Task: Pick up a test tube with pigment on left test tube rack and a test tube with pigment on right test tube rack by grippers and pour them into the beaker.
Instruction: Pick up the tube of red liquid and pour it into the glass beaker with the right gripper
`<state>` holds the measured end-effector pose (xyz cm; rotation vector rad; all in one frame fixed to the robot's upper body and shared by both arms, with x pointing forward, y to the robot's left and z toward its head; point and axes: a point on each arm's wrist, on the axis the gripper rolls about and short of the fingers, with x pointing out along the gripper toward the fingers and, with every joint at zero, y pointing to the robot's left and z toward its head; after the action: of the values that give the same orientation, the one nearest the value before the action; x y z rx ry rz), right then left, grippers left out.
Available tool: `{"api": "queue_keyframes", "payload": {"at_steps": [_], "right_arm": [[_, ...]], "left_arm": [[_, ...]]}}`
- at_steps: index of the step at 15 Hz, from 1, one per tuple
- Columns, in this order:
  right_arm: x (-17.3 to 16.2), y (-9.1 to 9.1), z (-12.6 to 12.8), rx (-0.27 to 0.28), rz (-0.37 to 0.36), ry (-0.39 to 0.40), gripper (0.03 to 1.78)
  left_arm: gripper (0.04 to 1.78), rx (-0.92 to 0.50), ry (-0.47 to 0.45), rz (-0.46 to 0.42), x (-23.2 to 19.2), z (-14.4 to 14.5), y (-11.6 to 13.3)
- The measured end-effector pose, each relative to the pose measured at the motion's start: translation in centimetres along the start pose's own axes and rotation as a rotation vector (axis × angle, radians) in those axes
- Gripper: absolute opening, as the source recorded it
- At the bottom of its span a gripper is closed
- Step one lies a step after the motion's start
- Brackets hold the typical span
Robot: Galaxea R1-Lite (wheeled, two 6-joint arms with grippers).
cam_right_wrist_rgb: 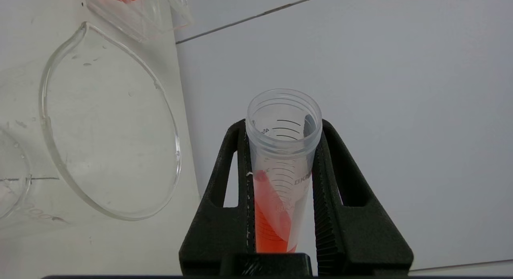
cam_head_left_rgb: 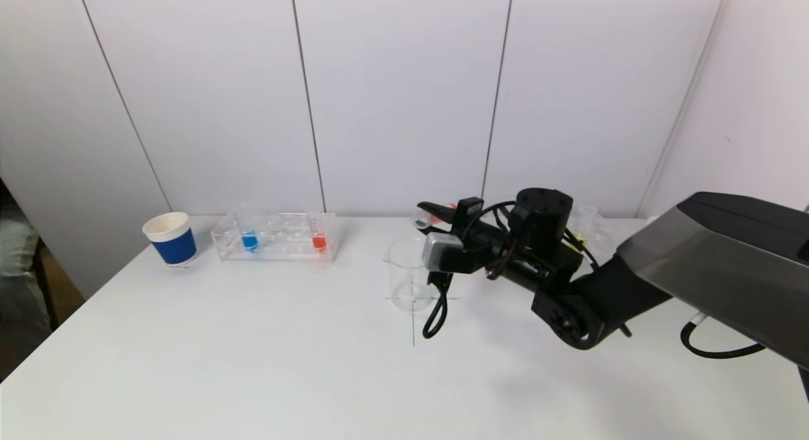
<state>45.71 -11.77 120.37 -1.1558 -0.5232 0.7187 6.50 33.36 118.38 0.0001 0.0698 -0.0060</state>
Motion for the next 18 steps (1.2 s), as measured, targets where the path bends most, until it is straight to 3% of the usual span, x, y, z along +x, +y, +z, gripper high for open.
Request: {"api": "queue_keyframes", "payload": {"at_steps": [8,18], "right_arm": [[0.09,-0.13,0.05,-0.055,-0.007,-0.006,0.47],[0.49,-0.20,-0.78,-0.185,-0.018,0.012,0.47]], "left_arm": [[1.76,0.000,0.000,0.000,0.00,0.00,0.00],[1.76,0.000,0.000,0.000,0.00,0.00,0.00]]}}
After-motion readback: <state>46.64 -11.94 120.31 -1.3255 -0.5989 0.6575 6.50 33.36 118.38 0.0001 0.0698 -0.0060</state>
